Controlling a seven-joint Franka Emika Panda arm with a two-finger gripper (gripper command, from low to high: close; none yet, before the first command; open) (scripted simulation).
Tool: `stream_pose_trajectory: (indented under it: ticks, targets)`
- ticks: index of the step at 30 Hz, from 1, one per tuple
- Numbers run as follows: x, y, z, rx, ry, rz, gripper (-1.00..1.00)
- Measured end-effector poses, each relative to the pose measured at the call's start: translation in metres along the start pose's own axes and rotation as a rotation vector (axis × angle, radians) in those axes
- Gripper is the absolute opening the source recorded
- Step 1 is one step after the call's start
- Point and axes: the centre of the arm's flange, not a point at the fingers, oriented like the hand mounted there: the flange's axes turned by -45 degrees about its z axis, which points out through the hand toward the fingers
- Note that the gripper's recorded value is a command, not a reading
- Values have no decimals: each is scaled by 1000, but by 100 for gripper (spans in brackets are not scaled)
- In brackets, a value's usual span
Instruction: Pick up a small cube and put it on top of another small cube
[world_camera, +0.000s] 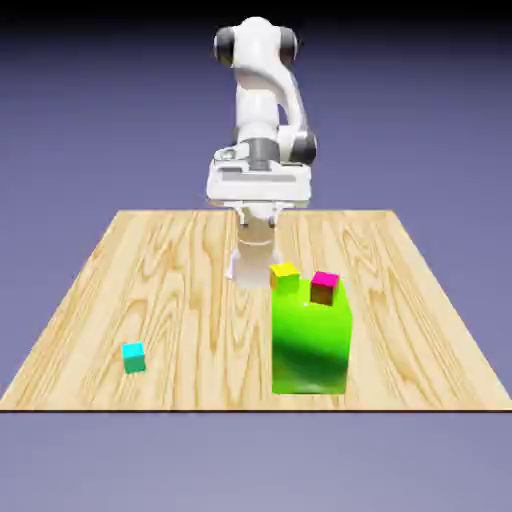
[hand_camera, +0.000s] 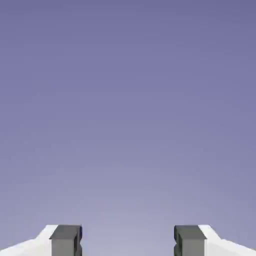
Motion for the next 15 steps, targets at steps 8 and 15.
stream_pose_trajectory:
  ticks: [8,15]
  targets:
    - [-20,15,55,-88,-250,-308,0]
    - [-49,41,100,-158,-476,-566,0]
